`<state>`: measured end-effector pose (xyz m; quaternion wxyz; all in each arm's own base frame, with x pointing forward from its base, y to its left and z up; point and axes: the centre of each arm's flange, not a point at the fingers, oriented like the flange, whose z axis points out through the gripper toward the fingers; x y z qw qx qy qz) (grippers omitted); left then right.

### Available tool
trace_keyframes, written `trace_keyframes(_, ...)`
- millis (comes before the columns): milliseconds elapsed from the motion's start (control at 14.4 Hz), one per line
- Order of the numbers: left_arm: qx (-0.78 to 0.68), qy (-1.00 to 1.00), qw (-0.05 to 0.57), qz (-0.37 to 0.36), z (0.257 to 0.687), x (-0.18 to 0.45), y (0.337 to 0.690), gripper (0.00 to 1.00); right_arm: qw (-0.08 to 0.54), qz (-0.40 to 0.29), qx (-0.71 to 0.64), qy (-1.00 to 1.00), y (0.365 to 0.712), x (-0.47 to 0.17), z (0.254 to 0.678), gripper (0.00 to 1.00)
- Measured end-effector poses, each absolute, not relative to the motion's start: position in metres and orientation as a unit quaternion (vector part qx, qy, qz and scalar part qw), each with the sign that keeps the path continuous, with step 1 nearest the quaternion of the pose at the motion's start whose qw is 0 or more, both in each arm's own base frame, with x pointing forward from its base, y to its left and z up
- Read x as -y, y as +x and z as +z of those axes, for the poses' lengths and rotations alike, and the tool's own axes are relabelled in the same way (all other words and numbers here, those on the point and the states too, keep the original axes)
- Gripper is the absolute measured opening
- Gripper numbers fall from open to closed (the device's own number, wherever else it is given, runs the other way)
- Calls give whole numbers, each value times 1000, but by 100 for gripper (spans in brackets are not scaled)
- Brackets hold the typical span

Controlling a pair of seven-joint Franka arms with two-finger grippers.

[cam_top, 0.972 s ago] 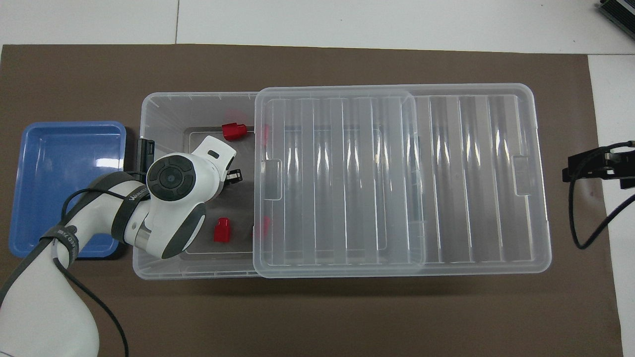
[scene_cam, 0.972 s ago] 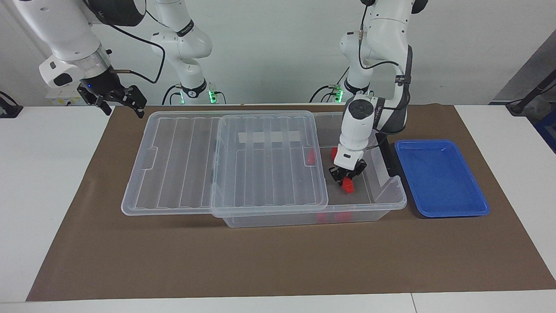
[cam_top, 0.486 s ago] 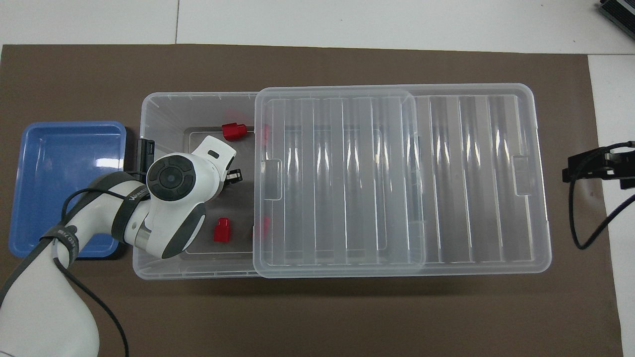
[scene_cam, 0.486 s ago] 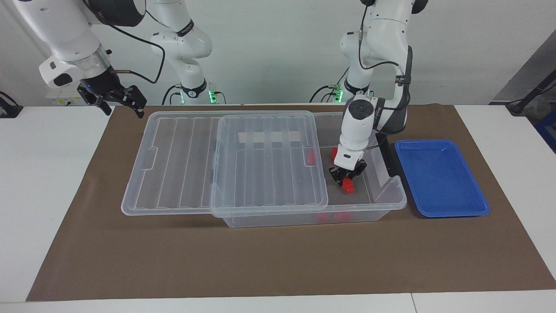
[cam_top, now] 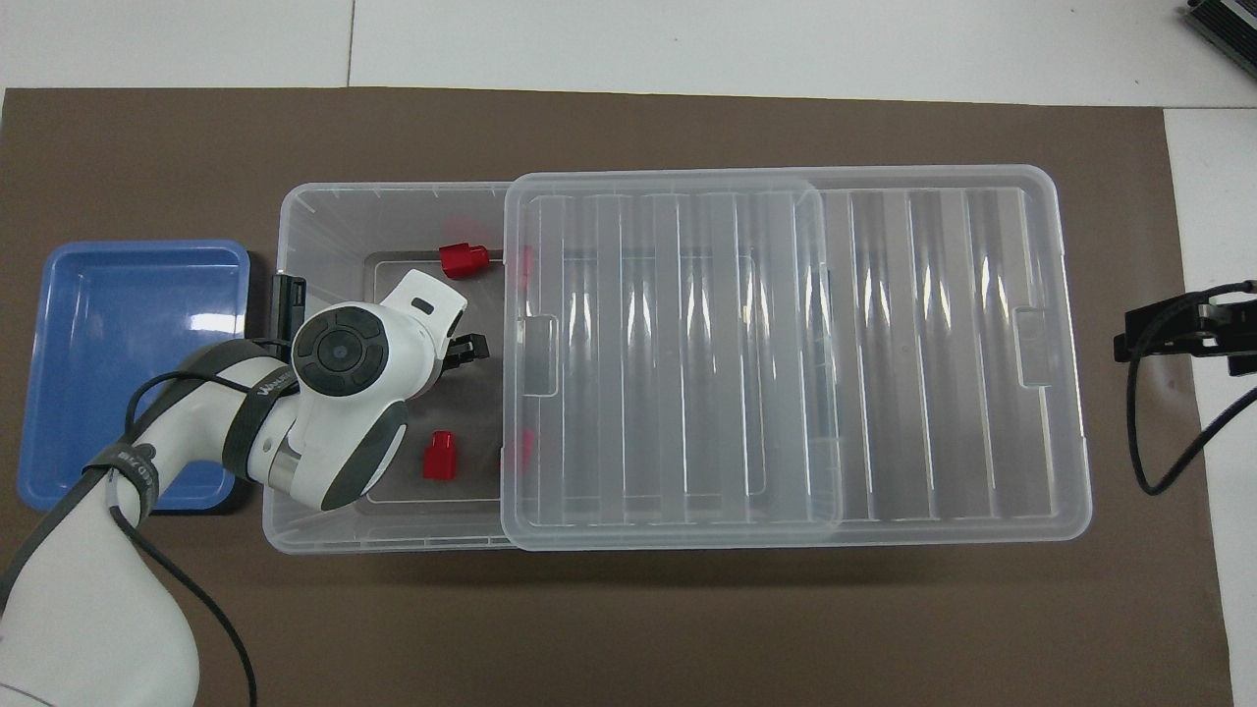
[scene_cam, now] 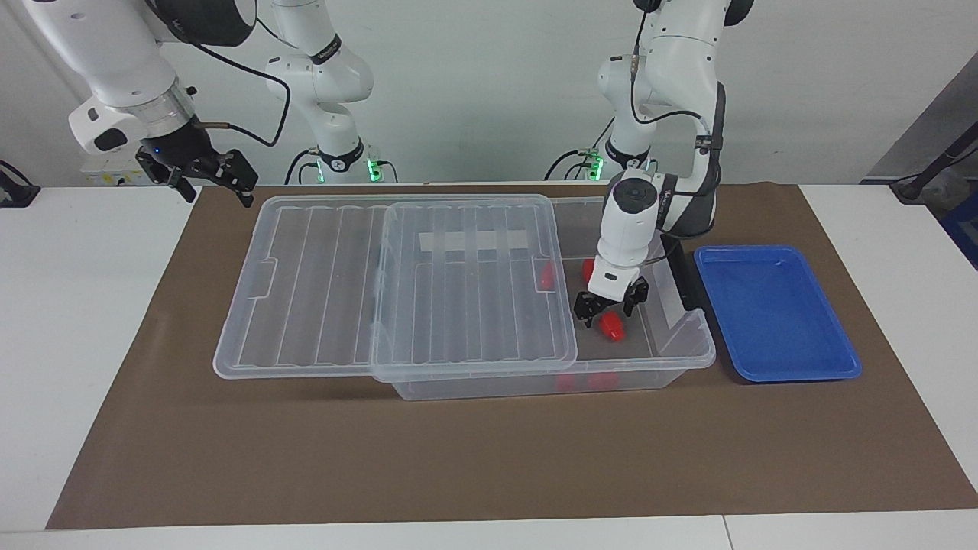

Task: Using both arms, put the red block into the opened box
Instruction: 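Lower the red block into the box and open the left gripper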

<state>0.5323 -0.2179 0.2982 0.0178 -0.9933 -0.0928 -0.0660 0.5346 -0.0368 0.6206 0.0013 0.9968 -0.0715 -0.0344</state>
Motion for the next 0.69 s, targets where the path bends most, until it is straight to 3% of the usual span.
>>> trace_keyframes(694, 98, -993, 32, -60, 321, 218, 543, 100, 1, -34, 72, 997, 533, 37, 621, 100)
